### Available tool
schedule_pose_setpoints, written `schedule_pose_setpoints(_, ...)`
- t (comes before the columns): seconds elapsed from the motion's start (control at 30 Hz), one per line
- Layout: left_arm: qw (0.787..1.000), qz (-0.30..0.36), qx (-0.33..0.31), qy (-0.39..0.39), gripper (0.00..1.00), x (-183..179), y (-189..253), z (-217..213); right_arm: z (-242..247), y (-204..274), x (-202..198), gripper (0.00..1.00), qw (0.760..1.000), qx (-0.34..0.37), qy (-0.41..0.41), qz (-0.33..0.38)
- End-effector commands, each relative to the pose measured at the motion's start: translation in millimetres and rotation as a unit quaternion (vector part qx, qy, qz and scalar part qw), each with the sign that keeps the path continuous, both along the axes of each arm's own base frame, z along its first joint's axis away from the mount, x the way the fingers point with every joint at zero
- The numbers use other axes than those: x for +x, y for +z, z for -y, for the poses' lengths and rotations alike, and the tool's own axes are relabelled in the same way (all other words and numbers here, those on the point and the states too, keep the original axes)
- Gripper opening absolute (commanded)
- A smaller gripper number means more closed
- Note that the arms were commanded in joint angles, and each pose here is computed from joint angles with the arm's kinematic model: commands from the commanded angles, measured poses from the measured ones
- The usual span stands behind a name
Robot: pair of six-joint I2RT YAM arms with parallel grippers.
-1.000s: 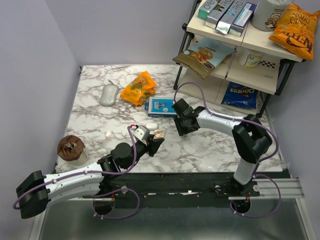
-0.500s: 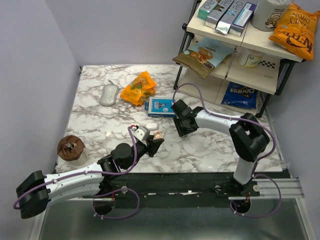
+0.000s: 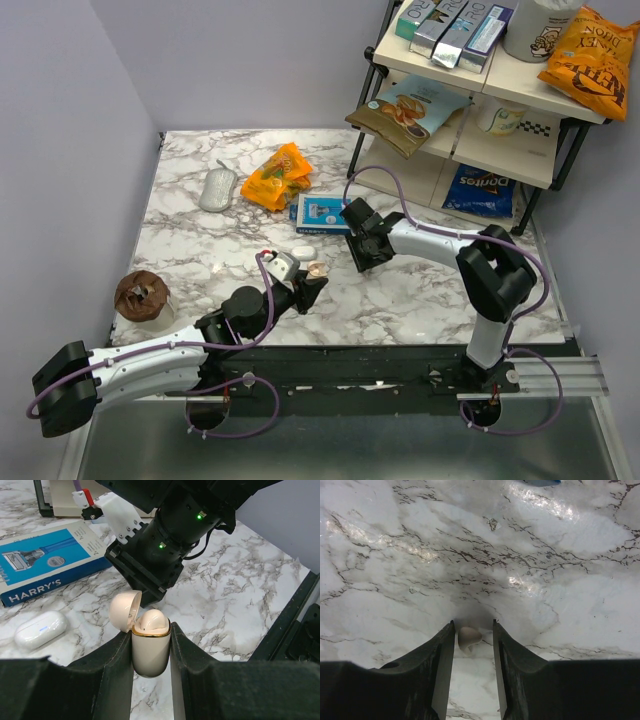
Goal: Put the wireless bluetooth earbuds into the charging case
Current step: Pick up the earbud from the center of the board.
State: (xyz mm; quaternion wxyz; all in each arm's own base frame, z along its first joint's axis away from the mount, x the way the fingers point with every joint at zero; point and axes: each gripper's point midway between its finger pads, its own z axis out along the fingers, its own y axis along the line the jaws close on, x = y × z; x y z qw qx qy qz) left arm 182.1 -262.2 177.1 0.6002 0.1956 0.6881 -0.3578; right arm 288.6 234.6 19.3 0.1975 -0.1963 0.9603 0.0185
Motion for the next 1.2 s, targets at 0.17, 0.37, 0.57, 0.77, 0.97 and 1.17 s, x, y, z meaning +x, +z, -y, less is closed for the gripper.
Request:
schedule_pose_setpoints(0.17, 1.0, 0.008, -0.008, 0.008, 0.0, 1, 4, -3, -3, -15, -10, 0.29, 1.0, 0.003, 0.006, -0.02)
schedule_pose_setpoints(0.37, 1.0, 0.007, -0.009, 0.006, 0.0, 0, 4, -2, -1, -6, -10, 0.18, 1.0, 0.013, -0.002, -0.004)
schedule_pose_setpoints(0.57, 1.0, 0.011, -0.009, 0.014, 0.0, 3, 7, -4, -6, 33, 0, 0.08, 0.996, 0.061, -0.027, 0.054)
schedule_pose_setpoints(0.77, 0.999, 0.029, -0.027, 0.029, 0.0, 7, 18, -8, -13, 96, 9, 0.01, 0.977, 0.153, -0.058, 0.135)
schedule_pose_setpoints(0.97, 0.995, 0.073, -0.066, 0.033, 0.0, 13, 41, -9, -16, 178, 7, 0.01, 0.939, 0.259, -0.056, 0.22)
schedule_pose_setpoints(1.17, 0.987, 0.111, -0.12, -0.001, 0.0, 31, 67, -10, -16, 253, -17, 0.01, 0.886, 0.354, 0.014, 0.299)
